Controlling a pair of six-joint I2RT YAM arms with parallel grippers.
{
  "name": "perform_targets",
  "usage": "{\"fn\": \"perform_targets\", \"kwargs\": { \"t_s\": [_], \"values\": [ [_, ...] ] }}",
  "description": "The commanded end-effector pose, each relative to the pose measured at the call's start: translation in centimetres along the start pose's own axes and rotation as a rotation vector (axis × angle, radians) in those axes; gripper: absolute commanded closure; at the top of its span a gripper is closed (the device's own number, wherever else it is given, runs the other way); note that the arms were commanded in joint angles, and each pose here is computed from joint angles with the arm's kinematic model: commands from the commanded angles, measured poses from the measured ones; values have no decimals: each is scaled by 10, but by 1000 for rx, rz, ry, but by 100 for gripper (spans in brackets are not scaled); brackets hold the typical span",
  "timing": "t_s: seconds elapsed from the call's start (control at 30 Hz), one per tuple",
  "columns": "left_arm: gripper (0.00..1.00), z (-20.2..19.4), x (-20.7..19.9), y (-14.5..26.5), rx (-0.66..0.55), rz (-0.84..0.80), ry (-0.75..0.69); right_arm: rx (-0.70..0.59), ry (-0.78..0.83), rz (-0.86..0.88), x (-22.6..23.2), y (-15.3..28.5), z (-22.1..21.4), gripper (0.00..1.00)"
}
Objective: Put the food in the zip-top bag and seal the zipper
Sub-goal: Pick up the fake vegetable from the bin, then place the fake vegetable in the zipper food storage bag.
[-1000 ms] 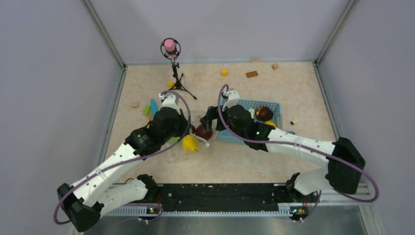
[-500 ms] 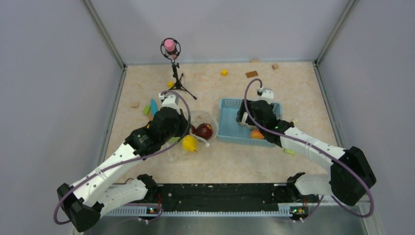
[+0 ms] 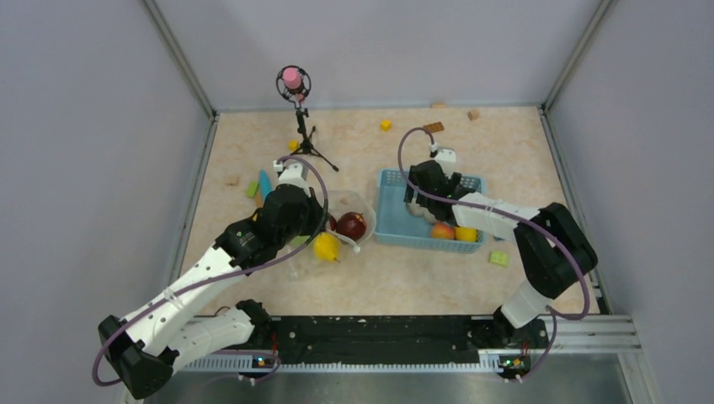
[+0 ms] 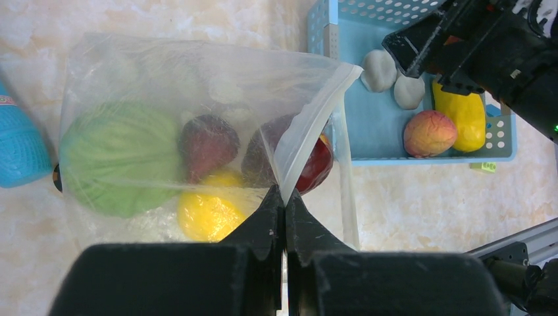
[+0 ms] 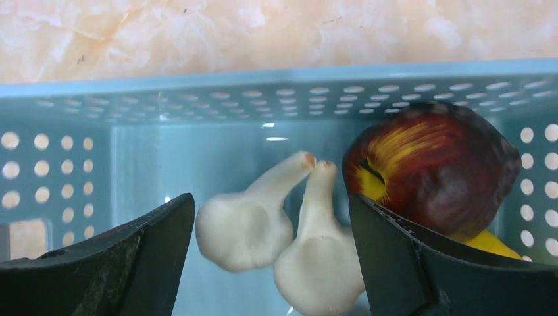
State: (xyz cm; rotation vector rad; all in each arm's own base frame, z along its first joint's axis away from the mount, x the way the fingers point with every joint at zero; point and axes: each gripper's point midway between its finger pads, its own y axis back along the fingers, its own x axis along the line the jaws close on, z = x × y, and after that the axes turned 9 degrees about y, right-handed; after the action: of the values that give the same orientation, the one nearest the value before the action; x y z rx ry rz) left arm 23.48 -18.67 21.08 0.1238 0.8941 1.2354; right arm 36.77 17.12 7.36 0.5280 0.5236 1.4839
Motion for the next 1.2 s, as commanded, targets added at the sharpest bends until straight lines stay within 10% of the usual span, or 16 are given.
{"fn": "perform_targets", "kwargs": {
  "t_s": [0.0,0.2,0.43,0.73,1.17],
  "values": [
    [100,14,-12,6,-62,-58,10,-38,-30,-93,-7,-14,20,16],
    [100,15,-11,6,-67,-58,8,-11,-49,-185,-15,-30,13,28],
    [100,14,-11,5,-65,-53,8,-19,-56,-186,-18,-22,16,81],
    [100,12,-12,3,-54,-58,5,-150,-95,24,-11,40,43,100],
    [100,6,-24,5,-18,-129,-8,-449,-23,1175,129,239,83,100]
  ]
}}
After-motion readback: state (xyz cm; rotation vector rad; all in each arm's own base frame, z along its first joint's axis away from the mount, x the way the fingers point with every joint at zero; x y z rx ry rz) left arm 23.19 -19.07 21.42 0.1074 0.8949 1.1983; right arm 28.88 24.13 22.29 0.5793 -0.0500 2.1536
